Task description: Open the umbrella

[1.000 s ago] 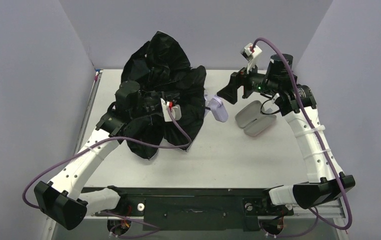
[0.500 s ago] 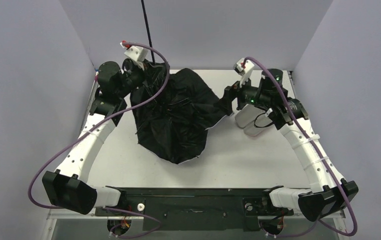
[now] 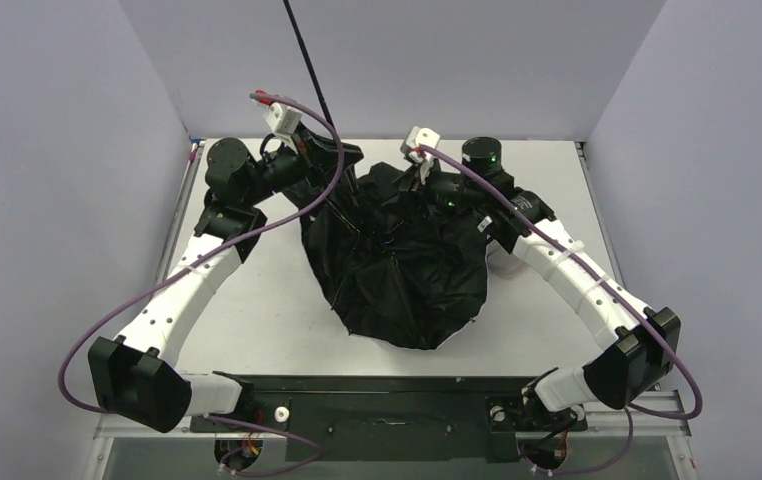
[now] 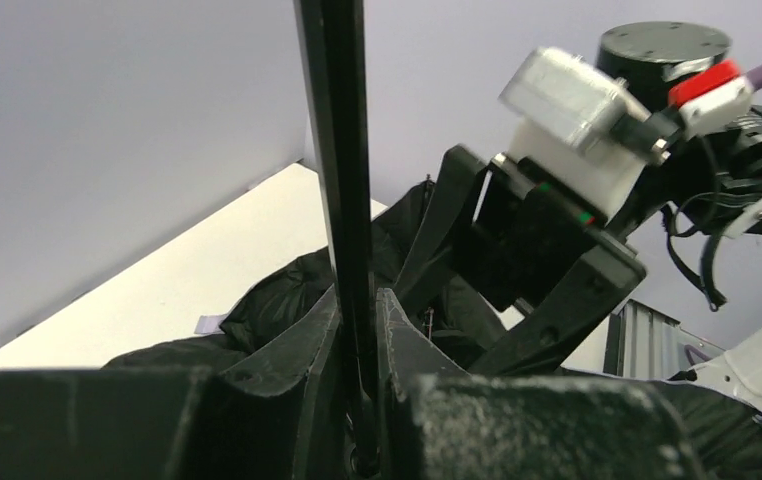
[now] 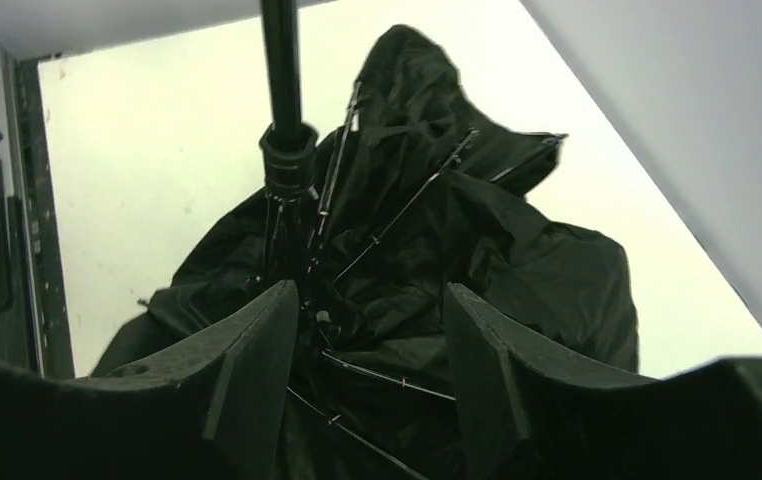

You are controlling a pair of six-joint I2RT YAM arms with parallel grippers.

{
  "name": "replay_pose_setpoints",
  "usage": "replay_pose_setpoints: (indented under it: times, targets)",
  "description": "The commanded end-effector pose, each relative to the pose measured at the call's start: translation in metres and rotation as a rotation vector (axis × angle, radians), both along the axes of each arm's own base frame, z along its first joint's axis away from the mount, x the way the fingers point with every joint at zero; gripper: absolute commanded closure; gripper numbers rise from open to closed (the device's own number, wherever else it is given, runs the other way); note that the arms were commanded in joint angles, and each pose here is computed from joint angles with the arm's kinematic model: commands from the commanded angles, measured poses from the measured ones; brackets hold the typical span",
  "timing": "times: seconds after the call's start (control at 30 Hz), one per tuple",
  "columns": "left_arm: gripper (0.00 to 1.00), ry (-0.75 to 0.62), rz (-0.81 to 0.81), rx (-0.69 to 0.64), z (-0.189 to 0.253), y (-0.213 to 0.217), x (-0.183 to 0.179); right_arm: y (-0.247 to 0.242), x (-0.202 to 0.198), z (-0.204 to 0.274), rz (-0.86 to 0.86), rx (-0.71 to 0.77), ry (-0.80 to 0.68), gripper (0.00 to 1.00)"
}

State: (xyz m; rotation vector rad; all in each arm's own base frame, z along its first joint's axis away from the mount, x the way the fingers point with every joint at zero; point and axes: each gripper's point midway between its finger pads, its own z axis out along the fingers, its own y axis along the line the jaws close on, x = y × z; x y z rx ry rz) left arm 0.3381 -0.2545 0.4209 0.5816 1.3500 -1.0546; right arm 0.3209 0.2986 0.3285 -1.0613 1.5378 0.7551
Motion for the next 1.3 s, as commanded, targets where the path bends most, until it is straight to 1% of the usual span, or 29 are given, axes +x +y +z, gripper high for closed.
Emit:
replay_pose_setpoints:
  times: [0.0, 0.07, 0.1, 0.13, 0.17, 0.2, 0.3, 0.33, 0.37, 0.4, 0.43, 0.47, 0.53, 0.63, 0.73, 0.77, 0.8, 0.83, 0.87, 0.9, 0.93, 1.0, 1.1, 1.17, 1.27]
  targets:
    - [1.00, -0.160, -0.044, -0.060, 0.047, 0.003, -0.026, 0.016, -0.032, 0.013, 0.220, -0.055, -0.147, 0.49]
    - [1.00, -0.145, 0.019, -0.051, 0.042, 0.008, -0.015, 0.019, -0.046, -0.004, 0.263, -0.117, -0.149, 0.50]
    - [1.00, -0.153, 0.047, -0.037, 0.040, 0.009, -0.010, 0.018, -0.049, -0.019, 0.261, -0.154, -0.125, 0.50]
    - [1.00, -0.128, 0.104, -0.025, 0.035, 0.013, -0.001, 0.020, -0.054, -0.025, 0.280, -0.173, -0.132, 0.50]
    - [1.00, -0.142, 0.130, 0.000, 0.032, 0.014, 0.003, 0.019, -0.057, -0.041, 0.284, -0.202, -0.106, 0.50]
    - [1.00, -0.117, 0.173, 0.021, 0.024, 0.017, 0.010, 0.018, -0.061, -0.060, 0.300, -0.235, -0.090, 0.47]
    - [1.00, -0.108, 0.228, 0.083, 0.001, 0.021, 0.020, 0.009, -0.060, -0.111, 0.314, -0.366, -0.066, 0.44]
    - [1.00, -0.102, 0.240, 0.095, -0.006, 0.022, 0.022, 0.005, -0.059, -0.136, 0.331, -0.422, -0.058, 0.43]
    - [1.00, -0.090, 0.239, 0.119, -0.020, 0.020, 0.024, 0.000, -0.054, -0.150, 0.313, -0.467, -0.056, 0.43]
    - [1.00, -0.084, 0.237, 0.128, -0.027, 0.019, 0.025, -0.006, -0.048, -0.175, 0.306, -0.536, -0.041, 0.43]
    - [1.00, -0.075, 0.228, 0.142, -0.042, 0.017, 0.026, -0.010, -0.045, -0.186, 0.300, -0.569, -0.036, 0.44]
    - [1.00, -0.077, 0.207, 0.150, -0.050, 0.014, 0.024, -0.018, -0.038, -0.207, 0.289, -0.632, -0.022, 0.46]
    - [1.00, -0.089, 0.185, 0.157, -0.069, 0.009, 0.024, -0.030, -0.027, -0.230, 0.268, -0.694, 0.002, 0.49]
    - [1.00, -0.088, 0.170, 0.166, -0.099, 0.003, 0.033, -0.047, -0.013, -0.242, 0.228, -0.721, 0.035, 0.49]
    - [1.00, -0.093, 0.148, 0.199, -0.121, -0.002, 0.040, -0.048, -0.015, -0.225, 0.221, -0.638, 0.050, 0.39]
    - [1.00, -0.096, 0.134, 0.201, -0.123, -0.003, 0.038, -0.049, -0.015, -0.208, 0.186, -0.585, 0.062, 0.38]
    - [1.00, -0.099, 0.127, 0.202, -0.125, -0.004, 0.037, -0.044, -0.018, -0.197, 0.192, -0.528, 0.074, 0.35]
    - [1.00, -0.108, 0.104, 0.200, -0.123, -0.006, 0.033, -0.044, -0.015, -0.177, 0.142, -0.461, 0.091, 0.32]
    - [1.00, -0.120, 0.092, 0.198, -0.120, -0.007, 0.030, -0.040, -0.016, -0.166, 0.134, -0.408, 0.099, 0.31]
    - [1.00, -0.128, 0.067, 0.197, -0.118, -0.009, 0.025, -0.040, -0.013, -0.146, 0.081, -0.331, 0.105, 0.29]
    - [0.98, -0.150, 0.055, 0.193, -0.111, -0.010, 0.019, -0.036, -0.007, -0.131, 0.063, -0.275, 0.075, 0.29]
    - [0.94, -0.168, 0.023, 0.211, -0.110, -0.013, 0.007, -0.035, -0.004, -0.107, 0.004, -0.178, 0.078, 0.26]
    - [0.89, -0.194, -0.004, 0.228, -0.109, -0.015, -0.008, -0.032, 0.001, -0.086, -0.033, -0.101, 0.045, 0.24]
    - [0.89, -0.224, -0.008, 0.243, -0.106, -0.012, -0.016, -0.026, 0.007, -0.075, -0.050, -0.047, 0.047, 0.23]
    - [0.91, -0.222, -0.056, 0.283, -0.117, -0.013, -0.028, -0.014, 0.023, -0.051, -0.080, 0.057, 0.055, 0.21]
